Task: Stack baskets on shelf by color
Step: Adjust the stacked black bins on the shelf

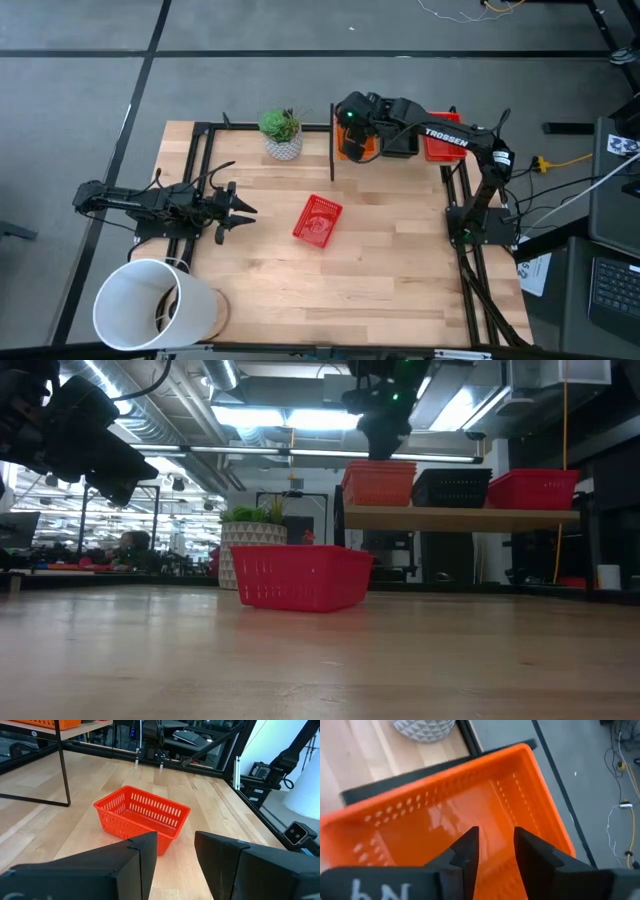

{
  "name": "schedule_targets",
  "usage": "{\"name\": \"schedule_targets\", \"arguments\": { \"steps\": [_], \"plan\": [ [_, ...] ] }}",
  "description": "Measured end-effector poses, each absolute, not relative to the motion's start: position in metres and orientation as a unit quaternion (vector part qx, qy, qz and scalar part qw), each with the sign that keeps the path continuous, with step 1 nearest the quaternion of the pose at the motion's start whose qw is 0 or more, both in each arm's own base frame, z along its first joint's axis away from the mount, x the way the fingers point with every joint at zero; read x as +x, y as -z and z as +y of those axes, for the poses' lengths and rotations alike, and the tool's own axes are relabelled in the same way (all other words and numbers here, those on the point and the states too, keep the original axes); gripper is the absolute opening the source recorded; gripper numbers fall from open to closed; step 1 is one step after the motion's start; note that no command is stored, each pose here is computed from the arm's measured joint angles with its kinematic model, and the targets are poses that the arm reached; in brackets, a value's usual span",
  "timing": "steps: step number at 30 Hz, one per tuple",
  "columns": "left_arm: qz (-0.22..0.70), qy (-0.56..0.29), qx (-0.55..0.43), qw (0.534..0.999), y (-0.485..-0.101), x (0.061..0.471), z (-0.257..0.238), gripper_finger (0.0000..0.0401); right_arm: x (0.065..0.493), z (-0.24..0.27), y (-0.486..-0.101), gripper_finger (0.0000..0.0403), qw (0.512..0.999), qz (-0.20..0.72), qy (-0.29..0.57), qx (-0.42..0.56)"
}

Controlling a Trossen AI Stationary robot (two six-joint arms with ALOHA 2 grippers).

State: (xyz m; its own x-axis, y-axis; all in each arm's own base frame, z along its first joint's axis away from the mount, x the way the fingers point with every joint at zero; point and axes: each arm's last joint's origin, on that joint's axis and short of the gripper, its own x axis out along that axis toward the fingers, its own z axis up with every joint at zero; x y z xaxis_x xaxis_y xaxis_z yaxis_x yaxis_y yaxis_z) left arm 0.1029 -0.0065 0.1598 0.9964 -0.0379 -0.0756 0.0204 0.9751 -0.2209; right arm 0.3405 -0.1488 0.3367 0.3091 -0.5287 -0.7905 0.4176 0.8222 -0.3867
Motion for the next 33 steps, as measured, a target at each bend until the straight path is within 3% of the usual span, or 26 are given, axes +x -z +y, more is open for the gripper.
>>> {"name": "schedule_targets", "arguments": {
  "steps": [12,22,33],
  "plan": [
    [0.040,0.015,-0.111,0.993,-0.160,0.103,-0.007,0.0125,0.288,-0.136,-0.371,0.0123,0.716,0.626,0.310,-0.001],
    [0.040,0.015,-0.111,0.993,-0.160,0.103,-0.007,0.0125,0.258,-0.128,-0.346,0.0123,0.674,0.671,0.308,-0.001],
    [0.040,0.015,-0.111,0.993,-0.160,0.103,-0.007,0.0125,0.235,-0.122,-0.327,0.0123,0.662,0.693,0.279,-0.057]
  ]
}}
